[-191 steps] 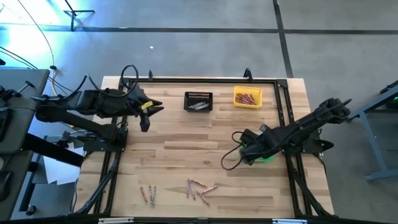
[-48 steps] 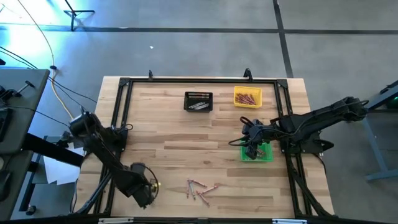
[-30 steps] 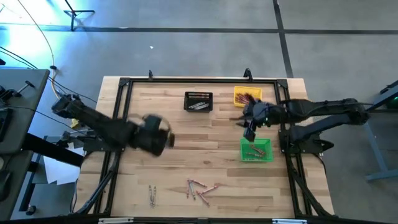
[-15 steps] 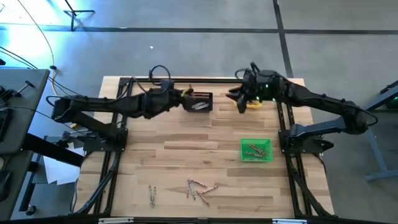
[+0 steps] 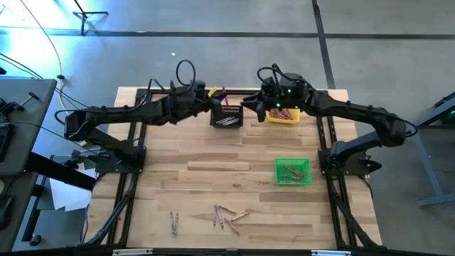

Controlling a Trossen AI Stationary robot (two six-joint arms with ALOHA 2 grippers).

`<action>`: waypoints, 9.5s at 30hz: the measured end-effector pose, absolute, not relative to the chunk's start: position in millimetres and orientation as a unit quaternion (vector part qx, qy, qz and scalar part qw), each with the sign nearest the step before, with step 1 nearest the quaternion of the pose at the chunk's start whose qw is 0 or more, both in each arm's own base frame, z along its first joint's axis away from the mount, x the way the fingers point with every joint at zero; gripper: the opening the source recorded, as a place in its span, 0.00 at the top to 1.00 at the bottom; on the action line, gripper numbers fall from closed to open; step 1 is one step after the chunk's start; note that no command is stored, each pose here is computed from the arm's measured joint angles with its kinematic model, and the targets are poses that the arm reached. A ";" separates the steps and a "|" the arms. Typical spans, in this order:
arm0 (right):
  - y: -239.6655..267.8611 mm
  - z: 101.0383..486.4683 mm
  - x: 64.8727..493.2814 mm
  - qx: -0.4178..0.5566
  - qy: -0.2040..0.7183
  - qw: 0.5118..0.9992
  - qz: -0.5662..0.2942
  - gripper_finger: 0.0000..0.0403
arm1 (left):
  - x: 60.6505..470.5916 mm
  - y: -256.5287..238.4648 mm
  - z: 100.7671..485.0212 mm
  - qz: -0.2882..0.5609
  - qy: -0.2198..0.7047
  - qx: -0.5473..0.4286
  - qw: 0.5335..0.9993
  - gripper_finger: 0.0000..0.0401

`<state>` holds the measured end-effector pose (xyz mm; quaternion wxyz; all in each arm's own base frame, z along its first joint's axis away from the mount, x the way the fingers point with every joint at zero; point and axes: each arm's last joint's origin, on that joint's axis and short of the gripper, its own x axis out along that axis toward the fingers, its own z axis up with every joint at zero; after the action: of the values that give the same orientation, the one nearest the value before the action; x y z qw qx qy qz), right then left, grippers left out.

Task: Sort crayons
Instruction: Put the red crayon into the yellow basket, then put the gray crayon into the black basket

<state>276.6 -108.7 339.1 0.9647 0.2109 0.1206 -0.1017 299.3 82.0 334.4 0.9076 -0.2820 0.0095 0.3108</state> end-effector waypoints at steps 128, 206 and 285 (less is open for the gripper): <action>-205.6 254.6 211.3 0.326 0.395 0.796 -0.323 0.97 | 323.4 65.7 301.3 0.238 0.105 -0.307 0.916 0.74; 45.7 335.7 203.6 0.293 0.383 0.869 -0.107 0.68 | 215.4 -240.5 165.5 0.386 0.521 -0.483 0.589 0.76; -23.3 351.1 162.6 0.178 0.363 0.892 -0.201 0.68 | 338.8 101.1 234.1 0.458 0.198 -0.309 0.810 1.00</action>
<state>162.6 -23.3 351.1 0.8923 0.1784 0.3626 -0.2014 338.8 101.1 234.1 0.8096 -0.3090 0.1979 0.4581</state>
